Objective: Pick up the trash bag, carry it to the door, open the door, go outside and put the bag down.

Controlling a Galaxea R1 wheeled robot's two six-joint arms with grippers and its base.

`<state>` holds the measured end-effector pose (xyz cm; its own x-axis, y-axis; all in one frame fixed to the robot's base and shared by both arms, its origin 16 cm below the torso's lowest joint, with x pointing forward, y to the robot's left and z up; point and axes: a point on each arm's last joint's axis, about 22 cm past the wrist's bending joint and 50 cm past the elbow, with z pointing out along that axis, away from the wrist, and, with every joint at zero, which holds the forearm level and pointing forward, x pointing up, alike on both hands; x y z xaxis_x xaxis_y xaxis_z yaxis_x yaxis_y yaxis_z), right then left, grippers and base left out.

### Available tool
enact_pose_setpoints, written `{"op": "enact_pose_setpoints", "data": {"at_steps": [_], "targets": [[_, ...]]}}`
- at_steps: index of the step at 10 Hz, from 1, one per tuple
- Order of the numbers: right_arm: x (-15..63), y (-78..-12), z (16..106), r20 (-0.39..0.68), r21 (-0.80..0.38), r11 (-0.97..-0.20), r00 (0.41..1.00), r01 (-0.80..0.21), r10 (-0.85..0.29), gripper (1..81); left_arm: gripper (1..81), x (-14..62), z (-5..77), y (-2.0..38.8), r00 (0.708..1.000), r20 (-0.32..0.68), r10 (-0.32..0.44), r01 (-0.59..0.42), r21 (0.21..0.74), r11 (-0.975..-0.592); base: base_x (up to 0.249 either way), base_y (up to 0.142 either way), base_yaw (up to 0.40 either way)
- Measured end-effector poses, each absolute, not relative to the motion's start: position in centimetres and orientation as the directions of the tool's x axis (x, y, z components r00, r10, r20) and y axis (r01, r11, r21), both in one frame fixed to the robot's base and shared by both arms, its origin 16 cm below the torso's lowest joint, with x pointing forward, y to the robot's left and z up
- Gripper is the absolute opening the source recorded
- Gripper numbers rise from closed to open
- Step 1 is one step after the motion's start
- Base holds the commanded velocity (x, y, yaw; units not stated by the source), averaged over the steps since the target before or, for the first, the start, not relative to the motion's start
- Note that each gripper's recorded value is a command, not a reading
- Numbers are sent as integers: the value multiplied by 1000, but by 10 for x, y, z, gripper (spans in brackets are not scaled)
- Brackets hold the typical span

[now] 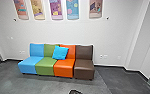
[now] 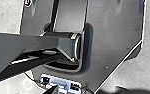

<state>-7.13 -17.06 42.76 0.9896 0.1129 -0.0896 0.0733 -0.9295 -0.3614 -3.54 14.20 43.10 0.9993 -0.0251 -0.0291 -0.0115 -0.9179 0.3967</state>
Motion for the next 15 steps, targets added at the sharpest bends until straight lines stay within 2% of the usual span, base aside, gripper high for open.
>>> {"op": "enact_pose_setpoints", "data": {"at_steps": [15], "targets": [[-72, -180, 427, -91, -351, -933, 990, 73, 112, 811, 811, -36, 430, 149, 999, -30, -22, -9, 389, -921, 146, 0, 0]]}}
